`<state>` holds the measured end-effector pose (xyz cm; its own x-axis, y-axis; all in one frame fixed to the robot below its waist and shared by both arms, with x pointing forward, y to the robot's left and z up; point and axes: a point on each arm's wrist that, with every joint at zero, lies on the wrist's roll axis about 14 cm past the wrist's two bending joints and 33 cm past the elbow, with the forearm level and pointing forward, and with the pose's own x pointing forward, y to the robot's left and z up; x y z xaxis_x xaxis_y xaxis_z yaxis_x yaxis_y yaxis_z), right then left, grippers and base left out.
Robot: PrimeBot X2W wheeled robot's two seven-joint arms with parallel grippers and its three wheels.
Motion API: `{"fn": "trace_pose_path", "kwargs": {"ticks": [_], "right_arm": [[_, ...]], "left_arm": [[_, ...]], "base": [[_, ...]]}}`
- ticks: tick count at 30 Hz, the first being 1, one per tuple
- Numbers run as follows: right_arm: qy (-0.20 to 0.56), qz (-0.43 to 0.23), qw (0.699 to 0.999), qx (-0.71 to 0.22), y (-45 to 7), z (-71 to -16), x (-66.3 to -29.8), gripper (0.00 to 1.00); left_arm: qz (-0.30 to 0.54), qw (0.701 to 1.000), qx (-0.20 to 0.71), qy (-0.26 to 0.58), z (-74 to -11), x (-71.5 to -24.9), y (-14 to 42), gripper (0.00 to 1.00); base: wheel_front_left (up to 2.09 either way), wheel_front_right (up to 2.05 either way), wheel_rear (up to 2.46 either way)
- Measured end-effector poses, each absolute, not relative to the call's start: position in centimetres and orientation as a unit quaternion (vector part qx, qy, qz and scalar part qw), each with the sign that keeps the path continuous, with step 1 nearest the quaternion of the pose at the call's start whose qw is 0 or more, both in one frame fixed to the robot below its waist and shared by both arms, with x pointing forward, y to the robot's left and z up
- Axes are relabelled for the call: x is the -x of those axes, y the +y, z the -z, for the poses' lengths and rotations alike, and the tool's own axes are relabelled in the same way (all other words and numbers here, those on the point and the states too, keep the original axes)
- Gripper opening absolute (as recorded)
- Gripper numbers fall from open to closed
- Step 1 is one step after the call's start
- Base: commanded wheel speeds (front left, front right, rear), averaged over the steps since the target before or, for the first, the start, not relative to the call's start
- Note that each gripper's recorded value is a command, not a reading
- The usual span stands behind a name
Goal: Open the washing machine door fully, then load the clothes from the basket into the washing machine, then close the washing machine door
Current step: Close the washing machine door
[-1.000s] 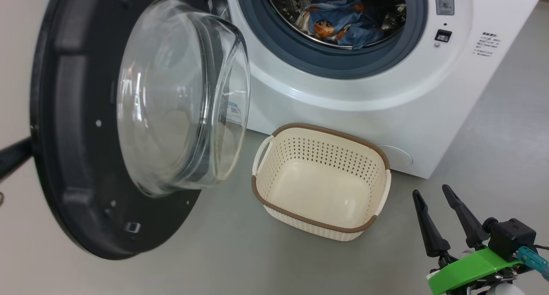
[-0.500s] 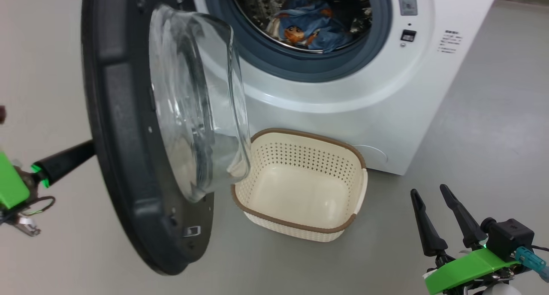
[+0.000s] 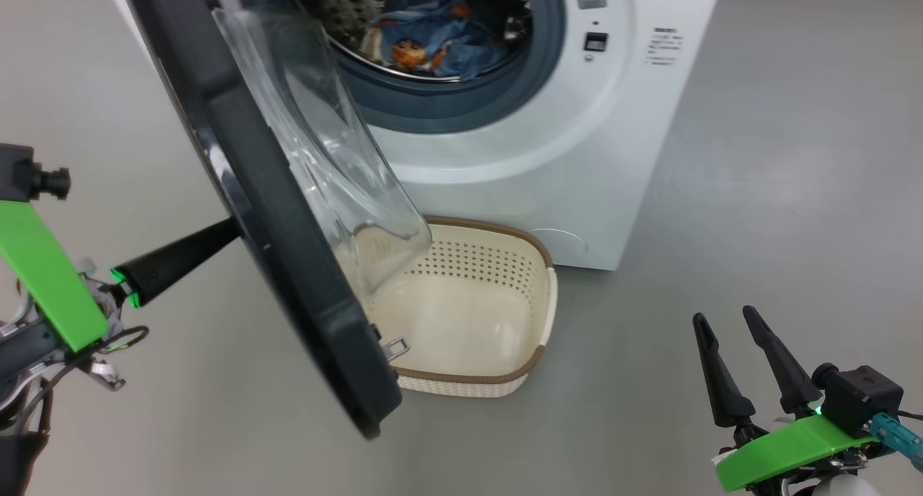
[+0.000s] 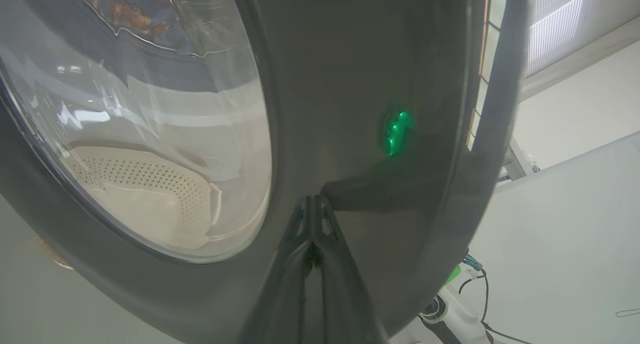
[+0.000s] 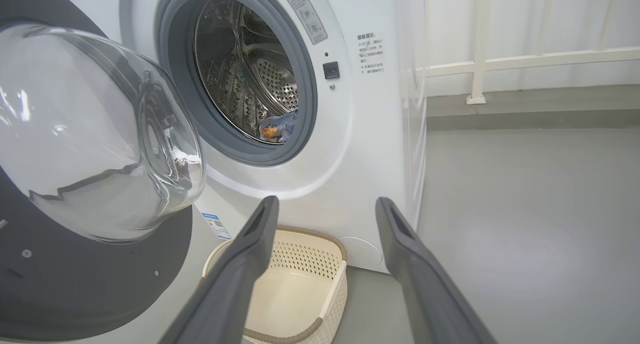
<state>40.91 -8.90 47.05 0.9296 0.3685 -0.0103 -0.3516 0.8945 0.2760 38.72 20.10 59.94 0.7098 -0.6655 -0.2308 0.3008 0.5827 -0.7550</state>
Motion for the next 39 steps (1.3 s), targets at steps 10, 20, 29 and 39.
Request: {"fn": "trace_pose_path", "kwargs": {"ticks": [10, 20, 29, 39], "right_arm": [[0.029, -0.118, 0.982, -0.141, -13.2, -46.7, -40.1, 1.0], [0.023, -0.044, 0.988, -0.149, -17.4, -46.6, -38.4, 1.0], [0.016, 0.018, 0.989, -0.144, -21.2, -46.7, -36.7, 1.0], [0.017, 0.008, 0.989, -0.144, -20.6, -46.7, -37.4, 1.0]], "left_arm": [[0.316, 0.848, 0.345, 0.25, -59.7, -42.9, 16.2, 0.0], [0.331, 0.846, 0.336, 0.249, -59.0, -47.5, 12.8, 0.0], [0.339, 0.84, 0.34, 0.252, -58.0, -50.3, 10.3, 0.0], [0.334, 0.842, 0.345, 0.245, -57.9, -50.1, 10.7, 0.0]], "base": [[0.0, 0.0, 0.0], [0.0, 0.0, 0.0], [0.0, 0.0, 0.0], [0.0, 0.0, 0.0]]}}
